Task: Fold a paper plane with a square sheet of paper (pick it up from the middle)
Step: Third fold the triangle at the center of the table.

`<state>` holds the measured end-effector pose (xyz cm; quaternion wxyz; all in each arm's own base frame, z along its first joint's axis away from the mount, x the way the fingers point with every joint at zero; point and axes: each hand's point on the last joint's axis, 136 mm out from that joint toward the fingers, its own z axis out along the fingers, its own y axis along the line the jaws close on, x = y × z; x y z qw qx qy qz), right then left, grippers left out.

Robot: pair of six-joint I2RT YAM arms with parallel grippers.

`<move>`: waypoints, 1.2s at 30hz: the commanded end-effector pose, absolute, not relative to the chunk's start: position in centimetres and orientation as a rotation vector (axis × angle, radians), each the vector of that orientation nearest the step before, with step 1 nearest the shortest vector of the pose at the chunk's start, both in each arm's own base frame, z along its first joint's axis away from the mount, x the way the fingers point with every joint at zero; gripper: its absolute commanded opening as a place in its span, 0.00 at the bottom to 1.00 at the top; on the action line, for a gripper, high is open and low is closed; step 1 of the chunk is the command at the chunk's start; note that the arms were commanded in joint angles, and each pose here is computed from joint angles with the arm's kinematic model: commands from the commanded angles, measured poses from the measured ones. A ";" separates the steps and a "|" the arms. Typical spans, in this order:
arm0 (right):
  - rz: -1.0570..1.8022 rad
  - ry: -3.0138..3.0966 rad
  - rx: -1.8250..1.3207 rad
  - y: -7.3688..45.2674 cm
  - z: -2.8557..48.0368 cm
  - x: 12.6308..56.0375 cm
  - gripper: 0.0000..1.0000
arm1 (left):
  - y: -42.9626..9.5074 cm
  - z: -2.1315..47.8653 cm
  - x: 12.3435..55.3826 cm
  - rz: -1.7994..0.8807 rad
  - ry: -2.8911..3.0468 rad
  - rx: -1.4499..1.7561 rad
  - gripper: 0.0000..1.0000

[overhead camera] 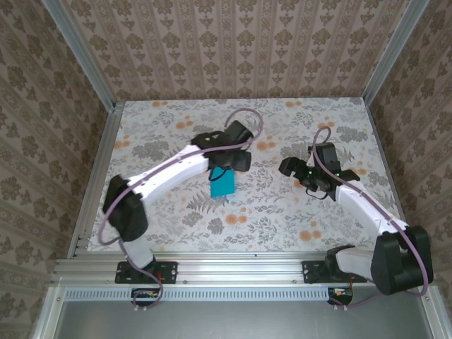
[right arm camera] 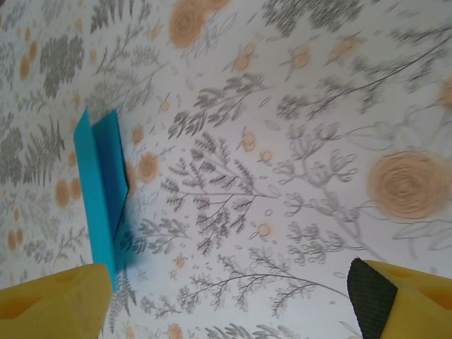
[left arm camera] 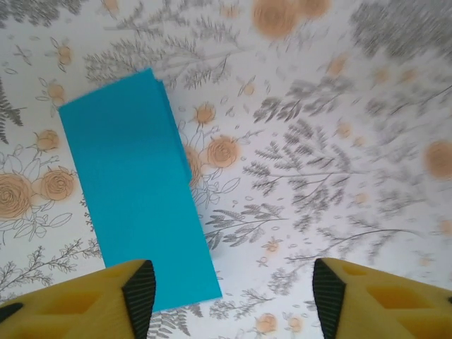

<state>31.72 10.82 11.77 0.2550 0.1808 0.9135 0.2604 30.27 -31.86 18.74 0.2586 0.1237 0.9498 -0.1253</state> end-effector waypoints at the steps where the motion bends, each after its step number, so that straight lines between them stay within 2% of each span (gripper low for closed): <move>1: 0.876 2.521 0.331 15.4 11.8 31.7 0.91 | -30.1 18.4 30.9 -0.440 2.565 0.227 0.67; 8: 1.030 2.615 0.250 23.0 9.2 31.7 0.92 | -24.1 15.1 31.7 -0.540 2.604 -0.048 0.70; 15: 1.068 2.701 0.280 27.4 7.0 31.8 0.89 | -23.5 12.7 32.1 -0.755 2.620 -0.148 0.66; 27: 1.126 2.775 0.332 30.8 4.6 32.1 0.70 | -25.2 8.7 37.4 -0.831 2.663 -0.158 0.45; 36: 1.183 2.815 0.325 31.8 4.1 31.4 0.59 | -24.4 5.5 37.7 -0.766 2.733 -0.234 0.44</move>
